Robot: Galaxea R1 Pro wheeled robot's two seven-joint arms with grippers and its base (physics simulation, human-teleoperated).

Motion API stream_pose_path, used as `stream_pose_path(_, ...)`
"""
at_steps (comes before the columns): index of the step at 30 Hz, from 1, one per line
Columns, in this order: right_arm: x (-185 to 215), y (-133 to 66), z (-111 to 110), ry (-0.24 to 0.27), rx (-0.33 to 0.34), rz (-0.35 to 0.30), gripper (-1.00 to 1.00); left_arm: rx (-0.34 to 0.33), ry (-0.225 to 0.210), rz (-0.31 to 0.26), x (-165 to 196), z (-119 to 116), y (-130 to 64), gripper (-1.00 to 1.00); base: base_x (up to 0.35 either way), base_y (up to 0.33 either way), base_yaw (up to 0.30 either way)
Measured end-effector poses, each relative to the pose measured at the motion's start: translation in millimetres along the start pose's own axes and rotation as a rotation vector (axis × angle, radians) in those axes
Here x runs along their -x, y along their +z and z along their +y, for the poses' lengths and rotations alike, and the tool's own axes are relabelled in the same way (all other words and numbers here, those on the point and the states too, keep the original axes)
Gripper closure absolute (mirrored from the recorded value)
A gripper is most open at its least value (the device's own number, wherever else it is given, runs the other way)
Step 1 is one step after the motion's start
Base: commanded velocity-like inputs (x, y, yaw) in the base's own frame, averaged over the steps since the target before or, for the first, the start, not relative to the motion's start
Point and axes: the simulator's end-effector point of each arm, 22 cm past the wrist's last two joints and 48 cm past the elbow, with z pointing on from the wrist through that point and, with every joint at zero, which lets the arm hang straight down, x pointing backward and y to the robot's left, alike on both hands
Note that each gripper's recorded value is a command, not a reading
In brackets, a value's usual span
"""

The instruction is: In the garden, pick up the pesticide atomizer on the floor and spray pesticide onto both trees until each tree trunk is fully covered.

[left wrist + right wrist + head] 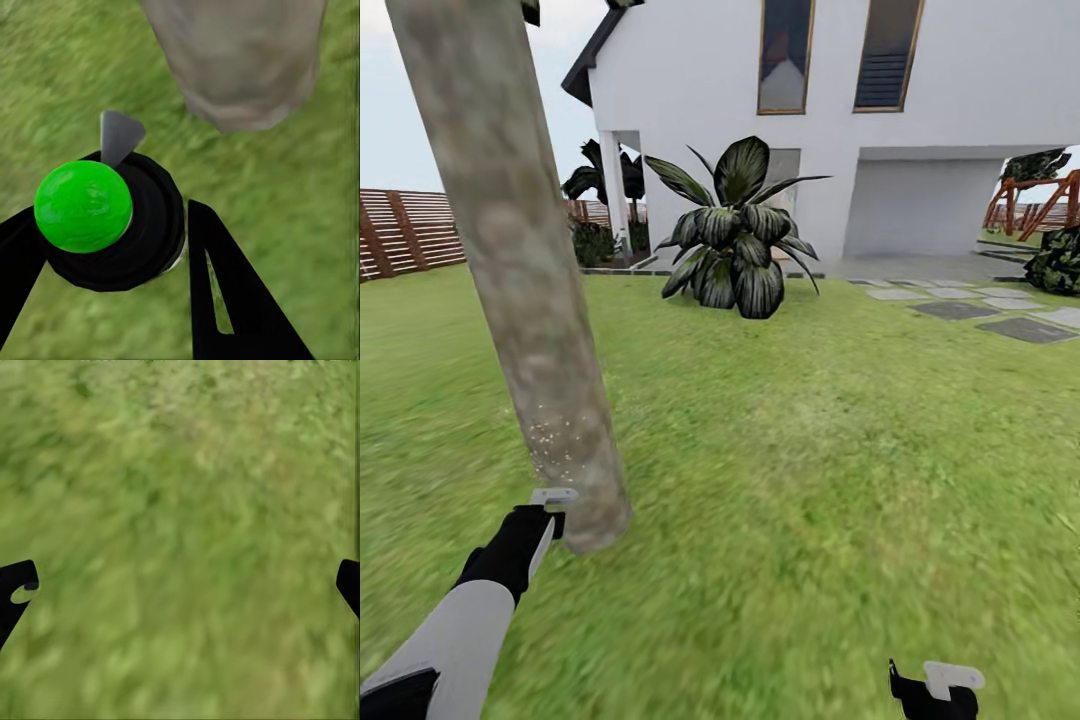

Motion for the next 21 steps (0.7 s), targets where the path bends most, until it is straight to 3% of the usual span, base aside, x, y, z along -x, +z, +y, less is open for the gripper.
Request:
stream_pose_path(10,0,0.0,0,0.000,0.002,0.001,-1.00,0.006,0.001,-0.004,2,3,-0.2,1.00,0.075,-0.274,0.012)
stream_pose_path(18,0,0.0,1,0.000,0.002,0.001,-1.00,0.008,0.002,-0.003,2,4,-0.1,1.00,0.073,-0.275,0.244)
stream_pose_path(21,0,0.0,1,-0.001,0.002,0.001,-1.00,0.037,0.001,-0.003,2,11,0.0,1.00,0.085,-0.275,0.276)
